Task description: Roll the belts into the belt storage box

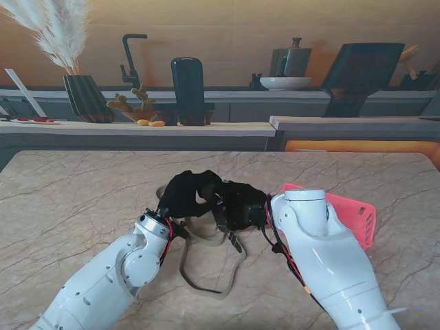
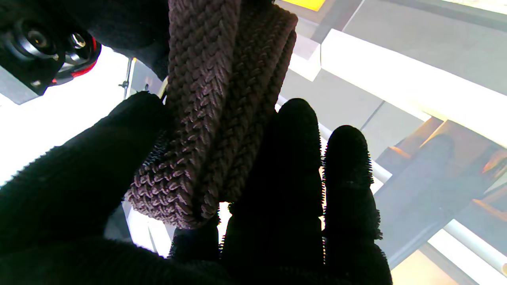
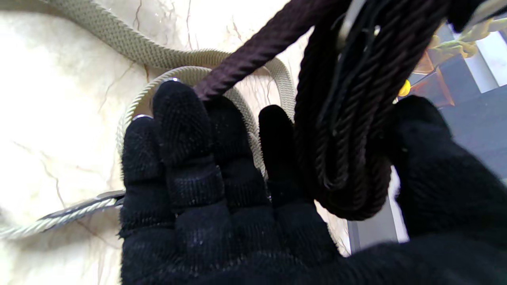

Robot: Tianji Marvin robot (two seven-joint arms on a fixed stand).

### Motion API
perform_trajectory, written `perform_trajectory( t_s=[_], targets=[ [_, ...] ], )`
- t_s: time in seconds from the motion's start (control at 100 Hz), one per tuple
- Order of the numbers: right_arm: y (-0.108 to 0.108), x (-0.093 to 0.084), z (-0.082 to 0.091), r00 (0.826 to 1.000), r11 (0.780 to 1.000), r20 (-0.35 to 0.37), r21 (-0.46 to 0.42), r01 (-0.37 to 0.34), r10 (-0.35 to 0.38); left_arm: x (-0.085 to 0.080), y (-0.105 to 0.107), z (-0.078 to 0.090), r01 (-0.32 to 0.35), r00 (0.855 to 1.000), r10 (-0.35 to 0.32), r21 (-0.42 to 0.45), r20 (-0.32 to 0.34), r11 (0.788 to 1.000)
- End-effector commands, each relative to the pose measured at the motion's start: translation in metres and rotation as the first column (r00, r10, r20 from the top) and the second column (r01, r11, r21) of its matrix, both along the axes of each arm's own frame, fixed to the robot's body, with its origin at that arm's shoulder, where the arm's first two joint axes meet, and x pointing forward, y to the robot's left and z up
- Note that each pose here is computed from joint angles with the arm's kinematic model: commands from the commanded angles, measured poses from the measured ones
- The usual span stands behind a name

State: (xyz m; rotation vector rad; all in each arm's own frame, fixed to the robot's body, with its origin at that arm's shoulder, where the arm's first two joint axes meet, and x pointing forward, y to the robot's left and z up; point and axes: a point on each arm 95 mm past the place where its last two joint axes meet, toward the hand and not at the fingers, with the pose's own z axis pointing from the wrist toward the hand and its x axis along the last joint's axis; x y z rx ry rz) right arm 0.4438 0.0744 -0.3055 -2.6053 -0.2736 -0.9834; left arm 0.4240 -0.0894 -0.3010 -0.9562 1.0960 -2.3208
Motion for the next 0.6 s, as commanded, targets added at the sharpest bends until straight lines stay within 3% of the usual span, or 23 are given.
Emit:
perform_trajectory(
  t_s=[0.0, 0.39, 0.5, 0.59],
  targets=[
    [-0.008, -0.002, -0.008, 1.000, 1.000, -0.030, -0.026, 0.010, -0.011, 0.000, -0.003, 0.009, -0.003, 1.000, 0.004, -0.035, 0.009, 0.999],
    [-0.016, -0.004, -0.012, 0.994, 0.987, 0.091, -0.153, -0.043, 0.058, 0.006, 0.004, 0.018, -0.061, 0.998, 0.060, -0.071, -0.017, 0.996],
    [-0.018, -0.003, -0.014, 0.979, 0.975, 0.180, -0.217, -0.052, 0.092, 0.006, 0.006, 0.019, -0.079, 0.996, 0.076, -0.082, -0.037, 0.993],
    [-0.020, -0.003, -0.015, 0.956, 0.956, 0.263, -0.288, -0.055, 0.134, 0.007, 0.007, 0.019, -0.093, 0.995, 0.089, -0.086, -0.049, 0.992]
  ],
)
